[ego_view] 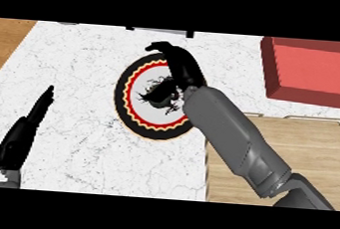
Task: Pick the squash from the tray and place it in the plate
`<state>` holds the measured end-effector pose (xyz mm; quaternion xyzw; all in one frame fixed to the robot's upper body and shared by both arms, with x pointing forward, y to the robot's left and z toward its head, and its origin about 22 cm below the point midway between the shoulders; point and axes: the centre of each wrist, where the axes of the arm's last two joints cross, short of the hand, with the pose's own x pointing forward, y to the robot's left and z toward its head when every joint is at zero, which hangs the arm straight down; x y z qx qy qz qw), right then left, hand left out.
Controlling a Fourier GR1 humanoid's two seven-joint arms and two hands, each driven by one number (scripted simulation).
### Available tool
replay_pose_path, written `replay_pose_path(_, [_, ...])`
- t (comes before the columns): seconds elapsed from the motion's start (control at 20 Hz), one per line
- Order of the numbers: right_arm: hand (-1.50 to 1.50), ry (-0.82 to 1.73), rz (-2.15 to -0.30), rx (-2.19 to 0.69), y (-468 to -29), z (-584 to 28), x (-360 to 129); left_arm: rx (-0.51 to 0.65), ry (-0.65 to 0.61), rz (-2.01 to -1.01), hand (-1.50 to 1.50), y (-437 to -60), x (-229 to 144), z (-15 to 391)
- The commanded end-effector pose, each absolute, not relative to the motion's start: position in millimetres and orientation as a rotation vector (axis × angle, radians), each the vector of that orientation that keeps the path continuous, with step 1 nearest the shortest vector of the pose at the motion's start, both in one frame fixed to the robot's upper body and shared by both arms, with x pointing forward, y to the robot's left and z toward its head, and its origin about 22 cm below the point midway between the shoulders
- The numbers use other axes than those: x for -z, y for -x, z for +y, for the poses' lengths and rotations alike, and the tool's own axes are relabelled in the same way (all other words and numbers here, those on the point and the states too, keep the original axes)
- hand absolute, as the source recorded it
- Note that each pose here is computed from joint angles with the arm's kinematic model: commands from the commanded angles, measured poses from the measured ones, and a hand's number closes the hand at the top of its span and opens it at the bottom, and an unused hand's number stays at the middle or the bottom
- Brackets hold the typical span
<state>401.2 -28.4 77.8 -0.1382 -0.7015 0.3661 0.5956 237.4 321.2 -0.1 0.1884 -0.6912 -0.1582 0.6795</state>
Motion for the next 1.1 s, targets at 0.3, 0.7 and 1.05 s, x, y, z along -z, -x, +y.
replay_pose_path(0.3, [-1.5, 0.313, -1.693, -0.365, -417, -54, -76, 0.322, -0.445, -1.544, 0.0, -233, -2, 335])
replay_pose_path(0.7, [-1.5, 0.112, -1.783, -0.178, -436, -160, -63, 0.309, -0.466, -1.535, 0.0, -227, 5, 328])
replay_pose_path(1.05, [-1.5, 0.094, -1.867, -0.223, -436, -256, -54, 0.316, -0.468, -1.528, 0.0, -232, -6, 327])
